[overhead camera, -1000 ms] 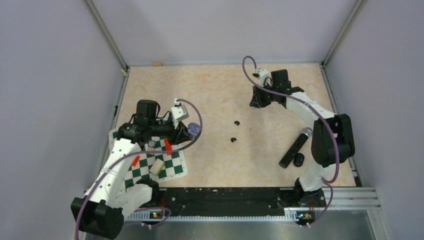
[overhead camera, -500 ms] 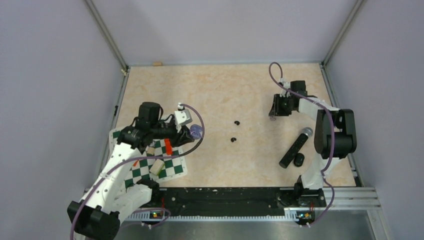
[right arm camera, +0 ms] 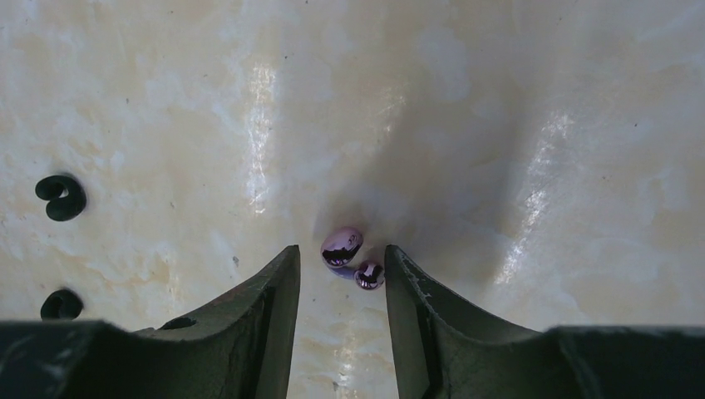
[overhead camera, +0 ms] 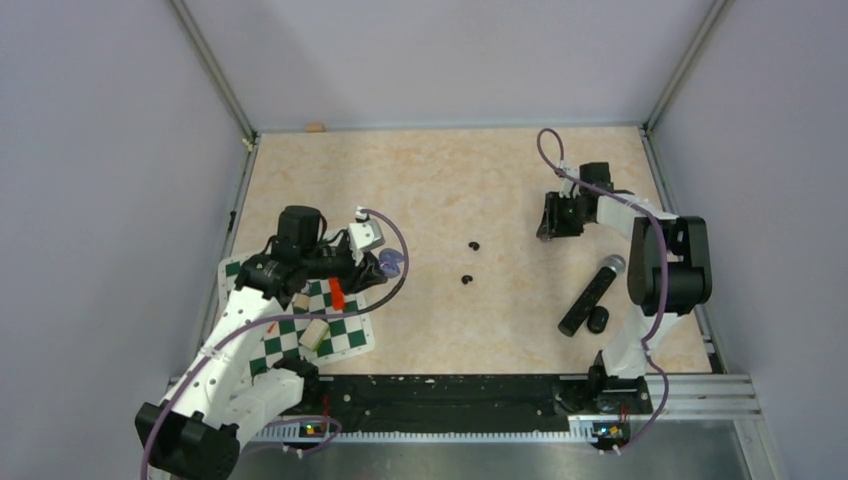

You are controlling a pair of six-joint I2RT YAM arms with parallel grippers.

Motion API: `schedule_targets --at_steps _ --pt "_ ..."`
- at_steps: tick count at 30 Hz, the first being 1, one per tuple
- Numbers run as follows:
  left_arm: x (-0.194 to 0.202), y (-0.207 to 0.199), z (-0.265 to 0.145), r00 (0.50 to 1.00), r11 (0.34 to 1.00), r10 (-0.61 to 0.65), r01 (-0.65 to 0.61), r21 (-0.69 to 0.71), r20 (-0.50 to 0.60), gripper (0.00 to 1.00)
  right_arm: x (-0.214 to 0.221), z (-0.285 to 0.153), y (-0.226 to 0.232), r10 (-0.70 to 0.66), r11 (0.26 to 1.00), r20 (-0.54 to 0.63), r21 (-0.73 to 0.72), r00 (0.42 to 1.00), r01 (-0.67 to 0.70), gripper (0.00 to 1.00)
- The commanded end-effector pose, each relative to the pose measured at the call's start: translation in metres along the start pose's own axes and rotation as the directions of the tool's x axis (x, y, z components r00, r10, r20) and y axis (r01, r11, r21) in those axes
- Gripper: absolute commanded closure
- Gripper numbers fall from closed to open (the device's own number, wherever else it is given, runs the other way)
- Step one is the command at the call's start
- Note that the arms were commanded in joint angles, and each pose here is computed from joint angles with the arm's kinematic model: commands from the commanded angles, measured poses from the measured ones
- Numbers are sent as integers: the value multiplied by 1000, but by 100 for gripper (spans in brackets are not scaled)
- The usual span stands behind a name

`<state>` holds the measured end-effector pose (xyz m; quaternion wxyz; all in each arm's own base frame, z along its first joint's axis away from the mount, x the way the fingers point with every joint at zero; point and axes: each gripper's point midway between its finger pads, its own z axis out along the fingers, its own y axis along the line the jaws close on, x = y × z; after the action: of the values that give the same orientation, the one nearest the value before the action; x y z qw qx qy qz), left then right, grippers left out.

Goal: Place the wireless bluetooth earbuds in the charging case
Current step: Adjust the right earbud at the center of the board.

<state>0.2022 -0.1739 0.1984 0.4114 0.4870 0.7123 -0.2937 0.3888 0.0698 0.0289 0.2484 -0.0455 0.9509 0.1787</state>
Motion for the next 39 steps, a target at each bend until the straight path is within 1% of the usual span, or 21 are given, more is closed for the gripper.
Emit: schedule_targets --at_steps 1,3,6,9,15,17,19,20,22,25,31,34,39 --pt "-6 6 1 999 999 31 -30 -24 17 100 18 -12 10 -3 1000 -52 -18 999 2 58" --pt "-7 5 2 999 999 32 -32 -13 27 100 27 -11 21 -2 997 -70 -73 998 -3 58" --pt "-4 7 4 1000 1000 21 -21 -12 14 100 39 -4 41 -6 982 -94 -187 996 -12 58" --pt "-6 6 3 1000 1000 13 -13 -10 14 100 40 -3 51 -9 975 -126 -222 992 -19 58" --pt "-7 5 -2 999 999 27 -26 -28 21 100 30 -11 78 -60 955 -96 -296 994 29 58" --pt "-7 7 -2 999 999 28 -27 -34 22 100 17 -23 88 -109 940 -50 -330 993 86 58" --pt "-7 7 -2 1000 999 23 -23 -32 21 100 -7 -38 90 -169 937 40 -304 985 173 58" --pt "-6 6 -1 1000 1000 19 -18 -25 18 100 -34 -49 79 -223 950 133 -194 966 246 57" --pt "-6 6 -1 1000 1000 18 -17 -25 20 100 -49 -52 66 -240 960 167 -103 956 259 57" --pt "-4 8 0 1000 1000 14 -13 -27 12 100 -53 -42 47 -217 973 146 -50 965 227 57" --pt "-3 8 0 1000 999 16 -16 -27 13 100 -36 -13 22 -164 986 69 -7 984 164 57" --pt "-3 8 1 1000 1000 12 -12 -24 12 100 -26 -4 18 -148 989 35 -8 988 148 57" --pt "-3 8 0 1000 1000 12 -12 -25 13 100 -20 0 12 -148 989 17 9 989 148 57"
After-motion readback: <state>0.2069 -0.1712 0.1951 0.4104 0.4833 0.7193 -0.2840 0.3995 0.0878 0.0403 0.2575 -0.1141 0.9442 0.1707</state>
